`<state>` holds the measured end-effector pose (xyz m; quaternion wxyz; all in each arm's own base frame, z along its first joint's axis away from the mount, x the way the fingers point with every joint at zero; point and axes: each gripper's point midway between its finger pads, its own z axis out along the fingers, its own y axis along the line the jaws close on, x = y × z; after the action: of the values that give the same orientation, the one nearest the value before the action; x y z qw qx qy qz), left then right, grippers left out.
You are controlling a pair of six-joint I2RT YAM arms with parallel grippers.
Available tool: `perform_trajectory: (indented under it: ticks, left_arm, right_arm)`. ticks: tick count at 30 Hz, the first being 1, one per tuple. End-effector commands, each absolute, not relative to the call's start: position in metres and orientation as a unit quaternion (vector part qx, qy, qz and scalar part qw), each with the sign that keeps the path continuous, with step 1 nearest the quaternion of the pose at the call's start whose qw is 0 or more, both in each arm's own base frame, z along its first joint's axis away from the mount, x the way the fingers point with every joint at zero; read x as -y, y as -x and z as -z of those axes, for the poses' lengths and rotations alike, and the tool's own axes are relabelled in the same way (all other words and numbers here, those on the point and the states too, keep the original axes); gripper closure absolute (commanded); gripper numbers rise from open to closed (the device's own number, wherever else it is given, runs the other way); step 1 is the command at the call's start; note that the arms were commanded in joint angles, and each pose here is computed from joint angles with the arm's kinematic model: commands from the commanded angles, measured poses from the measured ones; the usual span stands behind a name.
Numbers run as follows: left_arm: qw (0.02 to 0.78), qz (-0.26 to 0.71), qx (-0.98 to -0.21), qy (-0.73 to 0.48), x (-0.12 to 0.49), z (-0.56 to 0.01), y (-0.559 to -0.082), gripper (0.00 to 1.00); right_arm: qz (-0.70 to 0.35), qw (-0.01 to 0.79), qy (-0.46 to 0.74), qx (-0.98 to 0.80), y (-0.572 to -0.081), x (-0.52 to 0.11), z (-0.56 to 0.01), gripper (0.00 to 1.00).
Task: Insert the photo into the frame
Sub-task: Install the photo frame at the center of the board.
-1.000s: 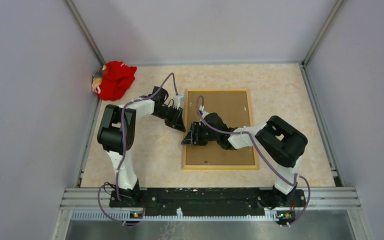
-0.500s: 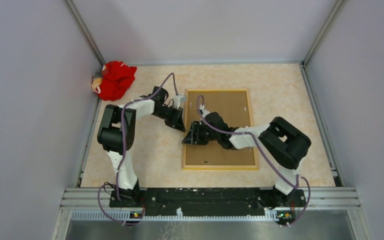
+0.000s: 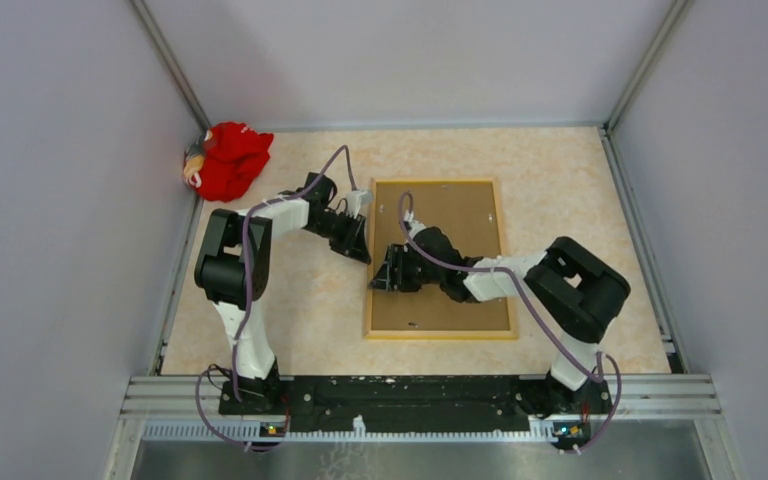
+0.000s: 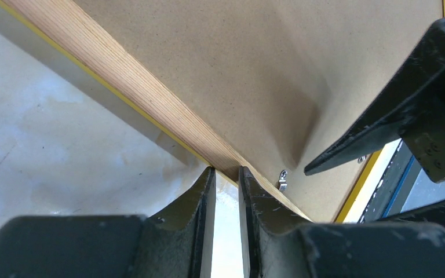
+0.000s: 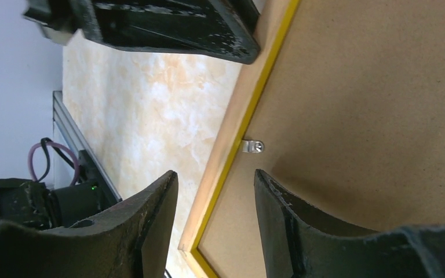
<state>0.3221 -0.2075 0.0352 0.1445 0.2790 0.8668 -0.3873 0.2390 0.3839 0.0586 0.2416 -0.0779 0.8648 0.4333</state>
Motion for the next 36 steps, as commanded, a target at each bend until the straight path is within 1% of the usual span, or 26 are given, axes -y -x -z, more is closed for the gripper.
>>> perform_trajectory:
  ticks: [1, 4, 5, 7, 10, 13, 17, 22, 26, 28, 31, 34, 36]
  left_arm:
    - [0.169, 0.378, -0.861, -0.294, 0.208, -0.050, -0.330, 0.74]
    - [0.176, 0.373, -0.862, -0.295, 0.209, -0.059, -0.338, 0.72]
    - [0.178, 0.368, -0.864, -0.295, 0.208, -0.063, -0.343, 0.69]
    - [0.187, 0.357, -0.868, -0.289, 0.206, -0.072, -0.358, 0.59]
    - [0.212, 0.364, -0.866, -0.271, 0.204, -0.088, -0.386, 0.51]
    - [0.228, 0.365, -0.864, -0.262, 0.208, -0.092, -0.409, 0.50]
    - [0.221, 0.388, -0.859, -0.251, 0.218, -0.084, -0.427, 0.49]
    - [0.207, 0.386, -0.868, -0.233, 0.217, -0.065, -0.437, 0.54]
    - [0.211, 0.384, -0.870, -0.225, 0.214, -0.059, -0.441, 0.59]
    - [0.208, 0.392, -0.868, -0.221, 0.217, -0.057, -0.441, 0.64]
    - [0.206, 0.401, -0.866, -0.218, 0.219, -0.055, -0.441, 0.75]
    - [0.201, 0.404, -0.866, -0.214, 0.219, -0.049, -0.438, 0.80]
    - [0.198, 0.406, -0.867, -0.212, 0.219, -0.047, -0.435, 0.82]
  right_arm:
    - [-0.444, 0.246, 0.086, -0.857, -0.242, -0.393, -0.061, 0.49]
    - [-0.439, 0.267, 0.083, -0.854, -0.259, -0.388, -0.075, 0.49]
    - [-0.440, 0.276, 0.080, -0.851, -0.268, -0.384, -0.082, 0.49]
    - [-0.437, 0.297, 0.076, -0.846, -0.288, -0.373, -0.095, 0.48]
    - [-0.420, 0.321, 0.074, -0.846, -0.319, -0.357, -0.106, 0.44]
    - [-0.409, 0.341, 0.063, -0.844, -0.357, -0.341, -0.112, 0.43]
    - [-0.403, 0.349, 0.062, -0.844, -0.398, -0.332, -0.106, 0.42]
    - [-0.393, 0.339, 0.084, -0.851, -0.435, -0.340, -0.084, 0.41]
    - [-0.403, 0.324, 0.092, -0.851, -0.451, -0.351, -0.069, 0.41]
    - [-0.410, 0.315, 0.093, -0.851, -0.455, -0.357, -0.062, 0.41]
    - [-0.422, 0.312, 0.092, -0.846, -0.459, -0.363, -0.061, 0.41]
    - [-0.429, 0.307, 0.094, -0.844, -0.461, -0.367, -0.058, 0.42]
    - [-0.429, 0.302, 0.095, -0.846, -0.462, -0.368, -0.055, 0.43]
